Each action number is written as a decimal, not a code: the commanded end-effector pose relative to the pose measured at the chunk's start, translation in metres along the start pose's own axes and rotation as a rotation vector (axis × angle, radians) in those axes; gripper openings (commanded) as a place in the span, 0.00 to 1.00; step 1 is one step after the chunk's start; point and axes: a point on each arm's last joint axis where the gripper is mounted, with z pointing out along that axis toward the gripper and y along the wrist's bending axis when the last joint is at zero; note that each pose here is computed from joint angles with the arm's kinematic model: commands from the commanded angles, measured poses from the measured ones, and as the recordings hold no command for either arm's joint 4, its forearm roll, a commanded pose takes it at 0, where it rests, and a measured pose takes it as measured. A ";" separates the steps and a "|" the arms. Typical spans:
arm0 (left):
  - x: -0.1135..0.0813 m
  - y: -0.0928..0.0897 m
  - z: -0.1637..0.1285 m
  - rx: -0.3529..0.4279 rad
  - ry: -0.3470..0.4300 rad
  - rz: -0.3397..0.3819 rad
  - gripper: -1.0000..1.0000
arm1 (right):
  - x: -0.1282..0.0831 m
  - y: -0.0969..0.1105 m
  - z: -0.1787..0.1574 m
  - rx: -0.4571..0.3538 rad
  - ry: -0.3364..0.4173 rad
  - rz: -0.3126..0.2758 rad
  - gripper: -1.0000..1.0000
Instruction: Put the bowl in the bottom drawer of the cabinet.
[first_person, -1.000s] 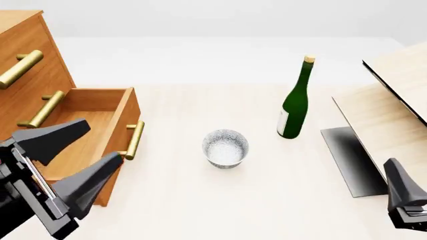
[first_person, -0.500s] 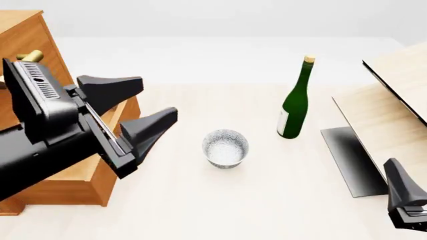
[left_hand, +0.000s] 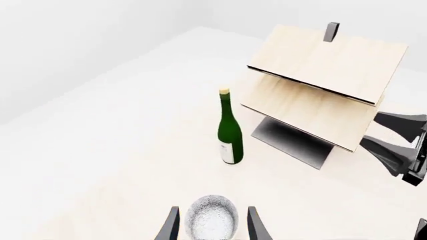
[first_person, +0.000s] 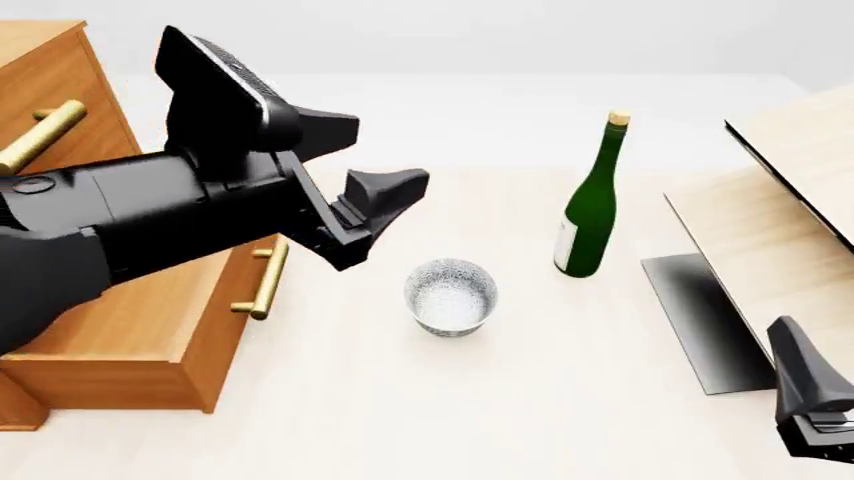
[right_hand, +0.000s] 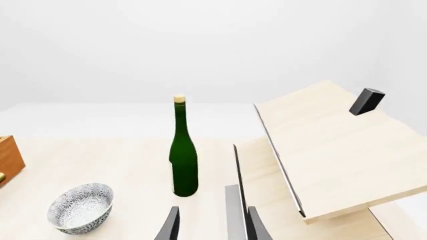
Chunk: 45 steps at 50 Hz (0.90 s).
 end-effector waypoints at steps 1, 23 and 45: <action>-0.009 0.002 0.025 0.007 0.075 -0.006 1.00 | 0.000 0.000 0.000 0.000 0.000 0.000 1.00; -0.008 0.013 0.081 -0.006 0.234 -0.035 1.00 | 0.000 0.000 0.000 0.000 0.000 0.000 1.00; 0.003 0.018 0.130 0.007 0.406 -0.036 1.00 | 0.000 0.000 0.000 0.000 0.000 0.000 1.00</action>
